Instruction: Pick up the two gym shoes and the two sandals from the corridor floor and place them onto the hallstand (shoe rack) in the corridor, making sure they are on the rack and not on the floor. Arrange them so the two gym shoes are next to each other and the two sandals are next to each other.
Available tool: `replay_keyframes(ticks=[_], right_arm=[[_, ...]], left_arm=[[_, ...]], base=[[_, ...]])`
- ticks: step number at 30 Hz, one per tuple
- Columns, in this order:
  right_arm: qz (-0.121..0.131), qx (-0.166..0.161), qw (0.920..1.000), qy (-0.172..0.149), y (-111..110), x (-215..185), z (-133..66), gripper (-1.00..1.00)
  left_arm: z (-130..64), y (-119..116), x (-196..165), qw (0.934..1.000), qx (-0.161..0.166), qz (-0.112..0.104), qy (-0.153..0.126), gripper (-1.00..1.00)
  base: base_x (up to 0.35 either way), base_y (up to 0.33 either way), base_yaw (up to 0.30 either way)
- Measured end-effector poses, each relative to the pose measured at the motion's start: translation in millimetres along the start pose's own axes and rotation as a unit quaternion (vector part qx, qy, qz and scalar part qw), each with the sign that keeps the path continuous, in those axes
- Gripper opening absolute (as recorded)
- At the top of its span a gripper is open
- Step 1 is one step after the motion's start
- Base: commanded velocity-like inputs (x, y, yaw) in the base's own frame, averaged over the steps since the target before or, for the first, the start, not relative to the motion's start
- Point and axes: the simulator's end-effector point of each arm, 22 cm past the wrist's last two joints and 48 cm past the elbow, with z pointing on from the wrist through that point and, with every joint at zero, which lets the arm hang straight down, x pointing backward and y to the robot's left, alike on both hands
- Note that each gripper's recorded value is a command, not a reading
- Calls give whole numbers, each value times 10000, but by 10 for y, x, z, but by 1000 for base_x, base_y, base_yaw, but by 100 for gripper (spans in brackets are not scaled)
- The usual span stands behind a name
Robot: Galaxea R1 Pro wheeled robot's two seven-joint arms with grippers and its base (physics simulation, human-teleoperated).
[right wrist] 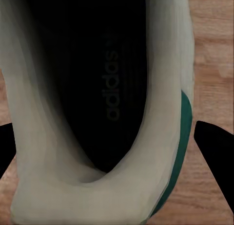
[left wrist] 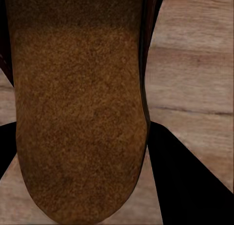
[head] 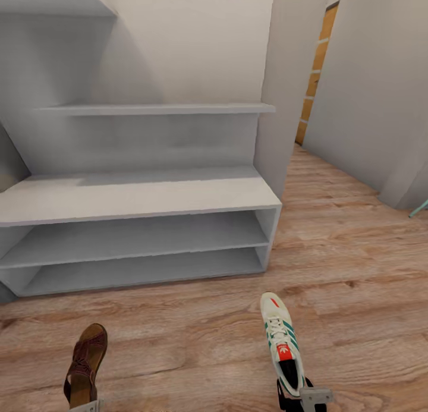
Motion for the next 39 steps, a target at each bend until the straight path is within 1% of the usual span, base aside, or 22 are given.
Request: replay_keyframes(ticks=[9,30,34,39], right_arm=[[-22,20,10000,-2,-42,2,3,-100],[13,11,10000,-9,-5,-9,5,-100],[11,12,10000,-6,-5,-5,2,-100],[14,19,10000,-6,-8,-4,1,-100]], left_arm=[[0,-6,0,10000,13,2,0,-100],[0,-1,0,10000,4,0,0,-100],[0,-4,2,10000,4,-1,2,-100],[0,-2,-1,10000,3,3,-1,-100]], base=[[0,319,25],[0,316,3],[0,198,156],[0,50,251]])
